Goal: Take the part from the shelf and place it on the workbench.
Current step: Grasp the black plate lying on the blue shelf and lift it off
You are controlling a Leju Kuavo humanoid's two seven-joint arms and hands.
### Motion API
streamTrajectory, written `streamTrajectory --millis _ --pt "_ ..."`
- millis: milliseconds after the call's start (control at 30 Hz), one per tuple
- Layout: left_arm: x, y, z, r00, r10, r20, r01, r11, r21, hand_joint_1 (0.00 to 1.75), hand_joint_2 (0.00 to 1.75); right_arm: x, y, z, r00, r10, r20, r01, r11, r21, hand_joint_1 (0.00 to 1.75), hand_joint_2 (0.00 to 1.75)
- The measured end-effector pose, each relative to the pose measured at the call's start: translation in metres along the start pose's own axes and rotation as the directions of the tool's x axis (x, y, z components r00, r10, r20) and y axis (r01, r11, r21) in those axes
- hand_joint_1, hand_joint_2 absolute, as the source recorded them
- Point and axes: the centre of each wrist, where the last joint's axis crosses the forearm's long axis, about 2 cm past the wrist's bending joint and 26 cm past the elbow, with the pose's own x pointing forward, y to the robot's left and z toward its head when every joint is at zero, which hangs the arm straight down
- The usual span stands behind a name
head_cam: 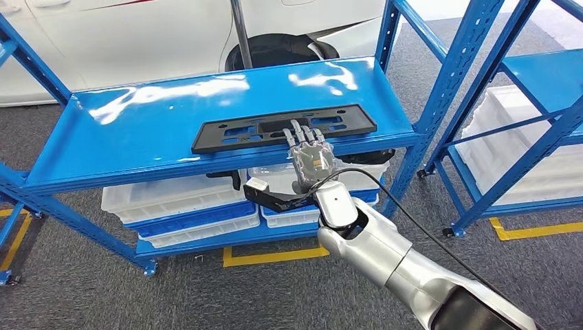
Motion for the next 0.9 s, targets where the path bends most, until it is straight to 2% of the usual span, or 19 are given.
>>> streamTrajectory --millis 900 --pt "0.001 -0.002 0.0 1.0 -0.002 0.004 0.002 1.0 -0.019 0.0 0.0 0.027 0.006 0.0 0.994 0.014 0.106 -0.02 0.999 0.051 0.0 1.75"
